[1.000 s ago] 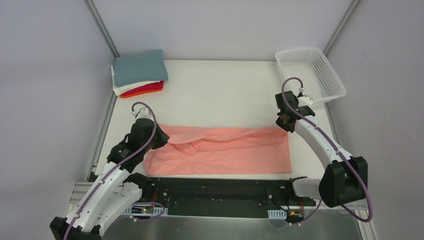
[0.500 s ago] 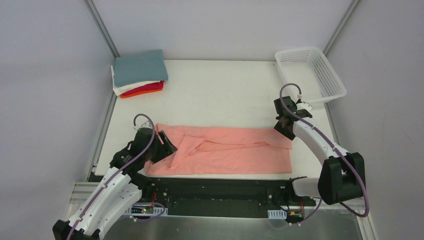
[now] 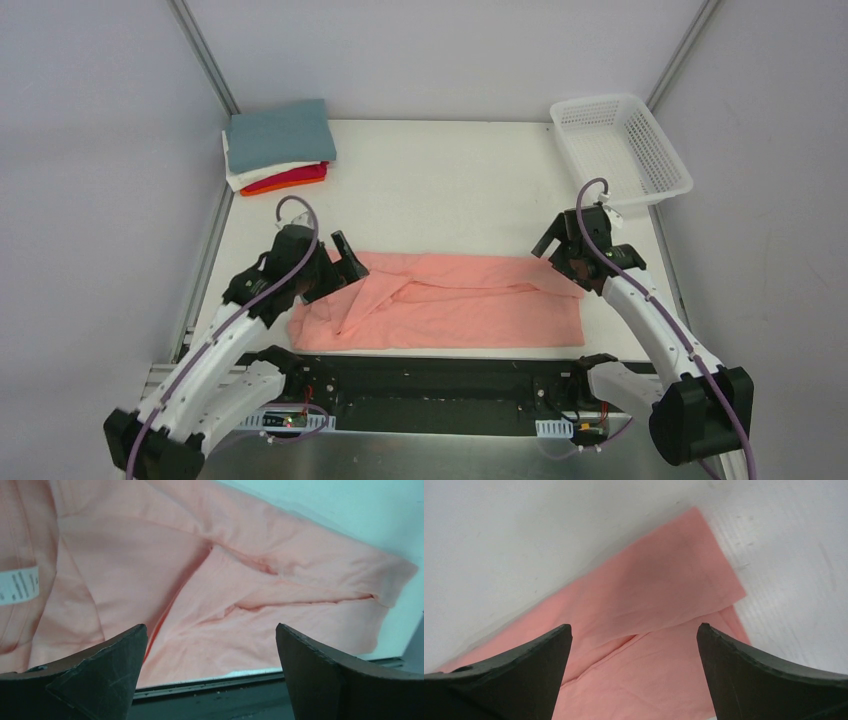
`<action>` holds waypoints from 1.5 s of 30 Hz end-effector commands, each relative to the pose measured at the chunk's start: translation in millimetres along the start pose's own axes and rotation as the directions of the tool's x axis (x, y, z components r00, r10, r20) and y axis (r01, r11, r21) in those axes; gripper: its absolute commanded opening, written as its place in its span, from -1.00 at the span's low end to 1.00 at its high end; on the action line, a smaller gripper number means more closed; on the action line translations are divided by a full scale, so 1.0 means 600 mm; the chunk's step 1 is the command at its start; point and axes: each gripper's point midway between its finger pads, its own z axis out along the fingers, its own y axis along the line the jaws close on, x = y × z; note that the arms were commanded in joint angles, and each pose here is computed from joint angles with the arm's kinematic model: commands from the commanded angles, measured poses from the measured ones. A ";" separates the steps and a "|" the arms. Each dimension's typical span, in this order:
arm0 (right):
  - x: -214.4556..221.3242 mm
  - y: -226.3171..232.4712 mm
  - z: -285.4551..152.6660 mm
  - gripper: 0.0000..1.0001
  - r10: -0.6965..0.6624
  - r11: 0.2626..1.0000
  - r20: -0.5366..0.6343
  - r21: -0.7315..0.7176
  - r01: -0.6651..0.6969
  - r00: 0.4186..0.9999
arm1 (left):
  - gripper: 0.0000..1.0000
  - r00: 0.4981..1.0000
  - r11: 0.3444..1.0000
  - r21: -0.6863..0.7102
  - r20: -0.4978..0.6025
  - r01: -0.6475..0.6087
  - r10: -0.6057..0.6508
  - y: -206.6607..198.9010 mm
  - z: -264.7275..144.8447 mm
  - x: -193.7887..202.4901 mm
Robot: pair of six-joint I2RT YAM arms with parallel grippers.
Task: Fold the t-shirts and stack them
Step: Fold the other side of the tshirt into a rectangle
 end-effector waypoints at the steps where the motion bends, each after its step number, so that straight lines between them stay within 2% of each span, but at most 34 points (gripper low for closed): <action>1: 0.003 0.051 -0.011 0.98 -0.040 0.982 -0.013 -0.186 0.037 0.999 | 0.98 0.996 0.996 -0.026 -0.021 -0.084 0.084 -0.024 0.069 -0.027; 4: 0.006 0.046 -0.009 0.98 -0.044 0.984 -0.017 -0.174 0.040 0.999 | 0.98 0.992 0.995 0.022 -0.077 -0.098 0.099 -0.045 0.115 -0.019; 7: 0.010 0.046 -0.010 0.98 -0.049 0.983 -0.027 -0.176 0.043 0.998 | 0.98 0.988 0.993 -0.042 -0.114 -0.109 0.104 -0.028 0.152 -0.012; 10: 0.010 0.041 -0.009 0.98 -0.050 0.985 -0.022 -0.164 0.046 0.999 | 0.98 0.980 0.994 -0.014 -0.169 -0.110 0.106 -0.037 0.170 0.003; 15: 0.009 0.036 -0.008 0.98 -0.049 0.988 -0.017 -0.148 0.046 0.999 | 0.98 0.961 0.986 0.087 -0.226 -0.141 0.158 -0.067 0.165 0.042; 21: 0.009 0.029 -0.006 0.98 -0.045 0.990 -0.009 -0.133 0.043 0.999 | 0.98 0.929 0.972 0.165 -0.304 -0.165 0.210 -0.073 0.138 0.105; 24: 0.009 0.028 -0.005 0.98 -0.044 0.991 -0.010 -0.129 0.042 0.999 | 0.98 0.889 0.949 0.246 -0.364 -0.195 0.277 -0.085 0.116 0.152; 27: 0.009 0.029 -0.005 0.98 -0.043 0.991 -0.012 -0.131 0.041 0.999 | 0.98 0.825 0.905 0.371 -0.430 -0.209 0.367 -0.111 0.077 0.206; 32: 0.011 0.026 -0.003 0.98 -0.045 0.991 -0.012 -0.124 0.043 0.999 | 0.98 0.716 0.801 0.535 -0.444 -0.270 0.538 -0.142 0.002 0.288; 34: 0.011 0.026 -0.002 0.98 -0.044 0.991 -0.012 -0.123 0.042 0.999 | 0.98 0.724 0.799 0.523 -0.422 -0.297 0.546 -0.138 -0.005 0.287; 39: 0.008 0.024 -0.001 0.98 -0.053 0.992 -0.004 -0.113 0.052 0.999 | 0.98 0.779 0.806 0.450 -0.311 -0.384 0.545 -0.130 0.001 0.244; 45: 0.003 0.025 0.000 0.98 -0.050 0.993 -0.002 -0.103 0.050 0.999 | 0.98 0.840 0.863 0.127 -0.198 -0.489 0.505 -0.096 0.040 0.157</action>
